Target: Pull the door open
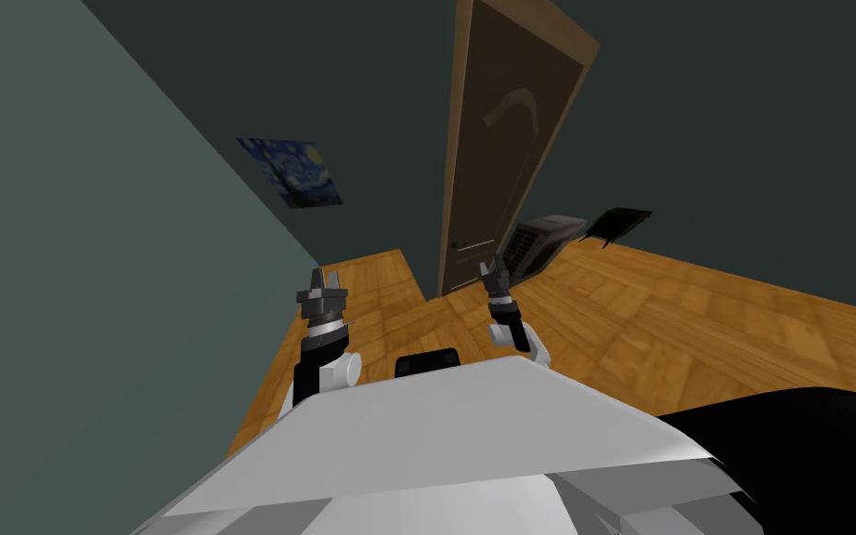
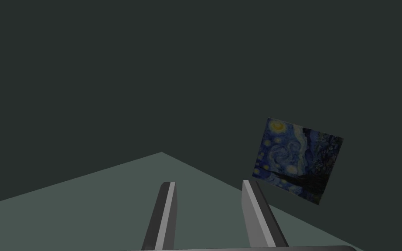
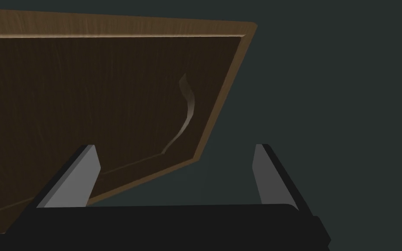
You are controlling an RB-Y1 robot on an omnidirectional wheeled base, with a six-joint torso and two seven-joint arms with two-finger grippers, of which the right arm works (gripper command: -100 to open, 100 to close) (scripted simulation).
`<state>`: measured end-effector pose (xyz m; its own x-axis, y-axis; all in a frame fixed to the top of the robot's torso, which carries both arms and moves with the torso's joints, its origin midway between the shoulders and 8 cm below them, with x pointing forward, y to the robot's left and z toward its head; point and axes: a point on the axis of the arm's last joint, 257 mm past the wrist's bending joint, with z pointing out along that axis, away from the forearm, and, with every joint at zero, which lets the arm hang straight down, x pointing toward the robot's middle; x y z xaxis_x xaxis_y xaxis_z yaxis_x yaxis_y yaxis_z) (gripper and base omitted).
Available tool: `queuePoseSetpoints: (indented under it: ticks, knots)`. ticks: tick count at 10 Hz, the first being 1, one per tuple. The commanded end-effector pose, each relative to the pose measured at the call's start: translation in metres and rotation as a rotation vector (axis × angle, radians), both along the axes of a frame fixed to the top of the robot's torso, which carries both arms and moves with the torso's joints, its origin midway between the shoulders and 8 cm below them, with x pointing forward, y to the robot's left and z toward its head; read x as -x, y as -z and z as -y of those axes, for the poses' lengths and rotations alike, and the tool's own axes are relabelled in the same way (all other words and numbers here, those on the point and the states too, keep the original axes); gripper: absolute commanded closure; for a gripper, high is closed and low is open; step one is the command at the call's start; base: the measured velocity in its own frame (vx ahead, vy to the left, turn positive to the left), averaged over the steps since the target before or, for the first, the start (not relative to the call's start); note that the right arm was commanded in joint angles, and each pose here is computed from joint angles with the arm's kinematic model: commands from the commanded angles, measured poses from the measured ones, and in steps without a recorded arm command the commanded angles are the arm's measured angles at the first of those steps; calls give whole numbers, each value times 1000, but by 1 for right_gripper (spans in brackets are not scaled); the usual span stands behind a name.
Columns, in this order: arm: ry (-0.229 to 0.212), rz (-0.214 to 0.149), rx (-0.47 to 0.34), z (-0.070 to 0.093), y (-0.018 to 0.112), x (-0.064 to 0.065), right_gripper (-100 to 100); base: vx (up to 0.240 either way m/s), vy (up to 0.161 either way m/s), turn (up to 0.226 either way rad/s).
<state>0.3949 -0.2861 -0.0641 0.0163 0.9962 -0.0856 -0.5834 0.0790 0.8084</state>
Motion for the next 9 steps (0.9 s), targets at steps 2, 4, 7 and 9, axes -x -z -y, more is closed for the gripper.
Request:
queuePoseSetpoints:
  ticks: [2, 4, 7, 9]
  knots:
    - [-7, -49, -2, 8, 25, -11, -100, 88, -77, 113]
    - [-10, -90, -3, 14, 46, -18, -100, 95, -77, 130]
    - [-9, -159, -6, 26, 82, -28, -100, 85, -78, 129]
    - [-6, -202, -7, 35, 103, -33, -100, 76, -81, 140]
